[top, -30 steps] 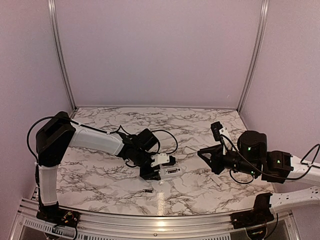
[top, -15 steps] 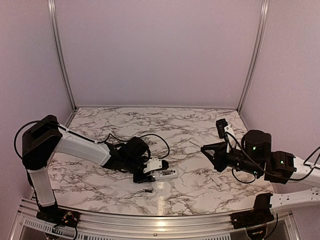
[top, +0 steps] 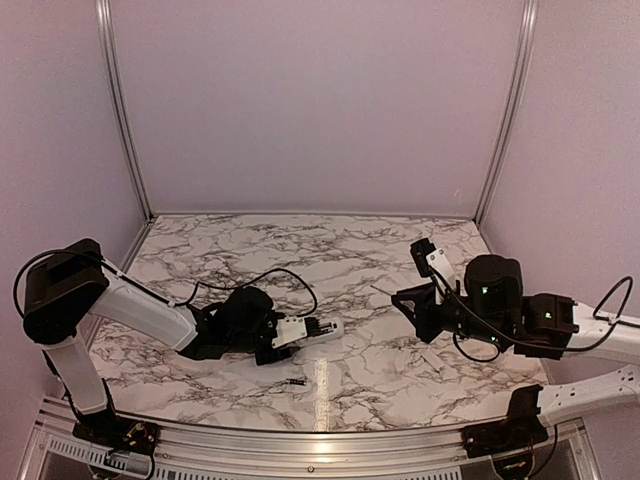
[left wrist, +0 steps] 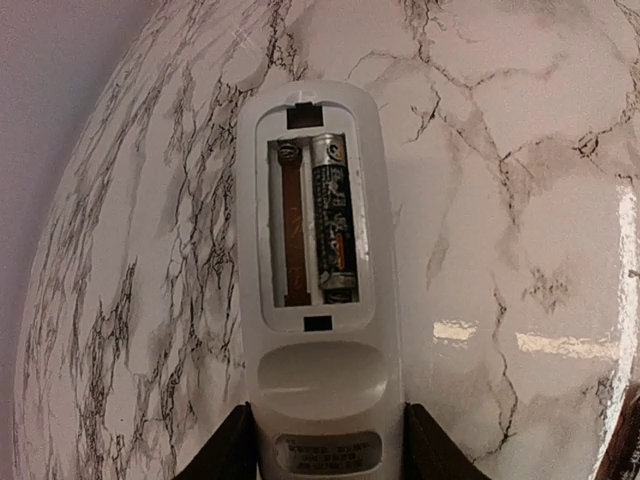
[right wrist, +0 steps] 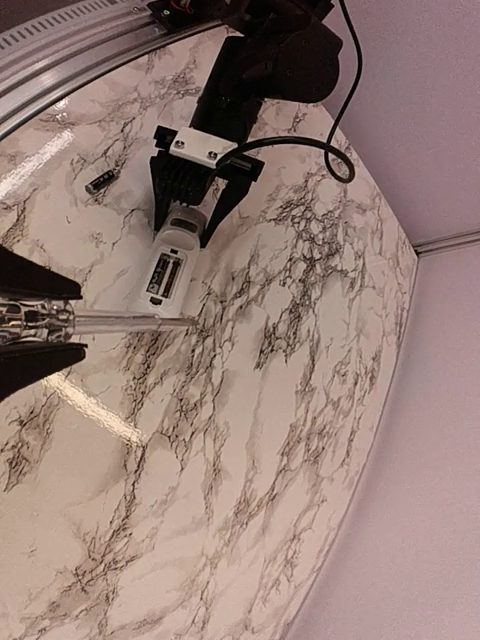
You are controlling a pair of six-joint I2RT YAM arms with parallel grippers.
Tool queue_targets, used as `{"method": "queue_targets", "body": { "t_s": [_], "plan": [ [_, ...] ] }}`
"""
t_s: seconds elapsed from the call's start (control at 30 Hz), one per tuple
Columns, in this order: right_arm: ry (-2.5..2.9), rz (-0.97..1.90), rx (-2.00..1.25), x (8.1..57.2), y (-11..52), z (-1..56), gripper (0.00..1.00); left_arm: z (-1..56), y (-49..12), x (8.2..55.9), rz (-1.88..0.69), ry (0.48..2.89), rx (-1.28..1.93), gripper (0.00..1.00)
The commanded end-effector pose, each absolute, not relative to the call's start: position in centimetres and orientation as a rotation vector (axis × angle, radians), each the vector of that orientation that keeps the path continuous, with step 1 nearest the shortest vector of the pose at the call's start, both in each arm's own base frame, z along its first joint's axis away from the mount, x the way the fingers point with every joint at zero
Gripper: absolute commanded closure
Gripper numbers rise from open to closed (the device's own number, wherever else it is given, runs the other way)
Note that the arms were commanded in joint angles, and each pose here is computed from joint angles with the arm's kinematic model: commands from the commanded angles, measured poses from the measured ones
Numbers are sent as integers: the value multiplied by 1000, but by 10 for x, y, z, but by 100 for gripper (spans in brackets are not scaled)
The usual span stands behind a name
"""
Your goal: Unload the batteries from the remote control
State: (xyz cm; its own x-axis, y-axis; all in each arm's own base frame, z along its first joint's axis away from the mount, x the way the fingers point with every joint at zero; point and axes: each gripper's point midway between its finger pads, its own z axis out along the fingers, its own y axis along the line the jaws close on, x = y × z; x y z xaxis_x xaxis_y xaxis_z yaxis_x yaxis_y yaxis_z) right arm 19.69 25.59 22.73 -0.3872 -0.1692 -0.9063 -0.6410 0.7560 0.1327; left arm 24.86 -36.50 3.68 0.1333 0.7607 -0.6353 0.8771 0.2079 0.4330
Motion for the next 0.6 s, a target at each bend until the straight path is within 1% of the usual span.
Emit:
{"method": "queue_targets", "body": {
  "t_s": [0.0,0.1,0.3,0.43,0.57],
  "plan": [
    [1904,573,-669,198,265,244,100,79,-377,261,-159,1478,1416,100],
    [1914,551,-696,201,269,242,100,85,-375,248,-139,1351,1466,100],
    [1918,548,-787,198,280,245,100,83,-370,241,-156,1353,1487,100],
    [1956,560,-886,189,288,241,100,66,-371,218,-233,1302,1623,100],
    [1993,591,-966,181,296,233,100,69,-365,218,-199,1274,1605,100]
  ]
}}
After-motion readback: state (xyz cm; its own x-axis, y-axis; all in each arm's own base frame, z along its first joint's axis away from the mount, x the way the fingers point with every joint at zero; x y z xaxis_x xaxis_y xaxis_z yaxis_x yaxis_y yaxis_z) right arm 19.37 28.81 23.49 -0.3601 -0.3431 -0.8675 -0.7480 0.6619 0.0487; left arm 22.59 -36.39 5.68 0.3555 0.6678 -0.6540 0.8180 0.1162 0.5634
